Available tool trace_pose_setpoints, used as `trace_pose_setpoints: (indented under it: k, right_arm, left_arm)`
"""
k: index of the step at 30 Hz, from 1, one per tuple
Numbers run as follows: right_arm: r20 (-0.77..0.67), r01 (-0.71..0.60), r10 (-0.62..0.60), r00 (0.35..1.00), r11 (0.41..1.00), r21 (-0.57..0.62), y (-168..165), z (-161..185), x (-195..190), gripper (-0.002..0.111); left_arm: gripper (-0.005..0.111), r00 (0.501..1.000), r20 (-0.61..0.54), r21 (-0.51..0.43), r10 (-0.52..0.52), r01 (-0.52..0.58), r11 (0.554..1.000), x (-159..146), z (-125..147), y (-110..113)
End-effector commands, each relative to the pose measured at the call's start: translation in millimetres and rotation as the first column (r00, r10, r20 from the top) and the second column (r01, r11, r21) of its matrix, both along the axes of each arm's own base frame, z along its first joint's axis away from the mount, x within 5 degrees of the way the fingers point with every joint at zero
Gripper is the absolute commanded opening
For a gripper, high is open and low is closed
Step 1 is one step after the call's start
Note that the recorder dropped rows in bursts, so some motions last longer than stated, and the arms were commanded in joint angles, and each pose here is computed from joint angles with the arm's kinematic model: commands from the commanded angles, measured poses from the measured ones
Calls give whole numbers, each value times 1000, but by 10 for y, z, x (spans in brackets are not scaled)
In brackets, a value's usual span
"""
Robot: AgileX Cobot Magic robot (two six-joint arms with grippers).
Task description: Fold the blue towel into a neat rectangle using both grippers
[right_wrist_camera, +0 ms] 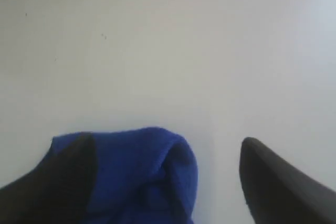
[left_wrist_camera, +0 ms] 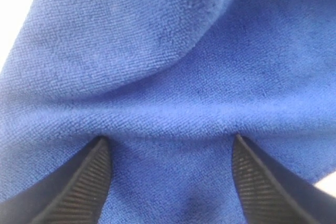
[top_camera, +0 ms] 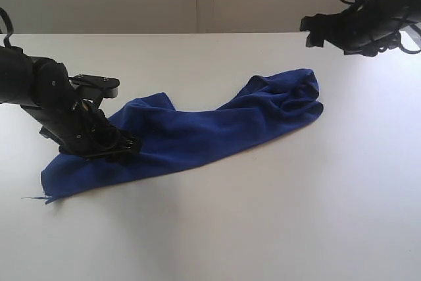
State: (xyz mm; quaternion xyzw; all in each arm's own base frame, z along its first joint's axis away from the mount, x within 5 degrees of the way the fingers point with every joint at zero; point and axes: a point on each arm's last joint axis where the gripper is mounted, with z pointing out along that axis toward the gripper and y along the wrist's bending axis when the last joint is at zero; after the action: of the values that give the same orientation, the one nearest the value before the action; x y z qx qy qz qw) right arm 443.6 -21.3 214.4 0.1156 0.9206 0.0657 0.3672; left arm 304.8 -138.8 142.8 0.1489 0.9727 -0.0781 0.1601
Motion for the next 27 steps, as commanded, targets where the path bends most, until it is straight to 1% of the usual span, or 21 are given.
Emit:
trace_pose_setpoints:
  k: [1, 4, 5, 9, 12, 13, 14, 15, 17, 18, 20, 22, 27]
  right_arm:
    - [-207, -168, 158, 965, 985, -33, 112, -24, -184, 67]
    - [-345, -298, 274, 898, 954, -19, 259, -129, -298, 64]
    - [-357, -325, 297, 885, 945, -20, 308, -152, -304, 64]
    - [-349, -359, 330, 877, 933, -18, 479, -195, -285, 64]
    - [-376, -395, 362, 853, 918, -12, 597, -290, -287, 64]
    - [-395, -441, 399, 827, 897, -17, 681, -372, -286, 64]
    - [-400, -464, 418, 816, 886, -22, 721, -408, -284, 64]
    - [-408, -519, 461, 788, 854, -40, 776, -460, -282, 64]
    - [-427, -562, 487, 762, 825, -62, 785, -555, -268, 63]
    - [-431, -567, 486, 760, 821, -75, 776, -592, -256, 63]
    - [-454, -591, 484, 748, 797, -124, 738, -708, -222, 58]
    - [-440, -592, 483, 757, 791, -151, 729, -721, -194, 55]
    - [-436, -599, 484, 759, 781, -177, 716, -714, -178, 55]
  left_arm:
    - [70, 992, -130, 38, 4, 1, 999, -120, -185, 24]
    - [70, 993, -118, 35, 5, -1, 999, -110, -182, 22]
    - [70, 994, -111, 33, 6, -2, 999, -104, -181, 20]
    - [70, 995, -97, 28, 7, -4, 1000, -91, -178, 17]
    - [70, 995, -97, 28, 7, -4, 1000, -91, -178, 17]
    - [70, 995, -97, 28, 7, -4, 1000, -91, -178, 17]
    - [70, 995, -97, 28, 7, -4, 1000, -91, -178, 17]
    - [70, 995, -97, 28, 7, -4, 1000, -91, -178, 17]
    - [70, 995, -97, 28, 7, -4, 1000, -91, -178, 17]
    - [70, 995, -97, 28, 7, -4, 1000, -91, -178, 17]
    - [70, 995, -97, 28, 7, -4, 1000, -91, -178, 17]
    - [70, 995, -97, 28, 7, -4, 1000, -91, -178, 17]
    - [70, 995, -97, 28, 7, -4, 1000, -91, -178, 17]
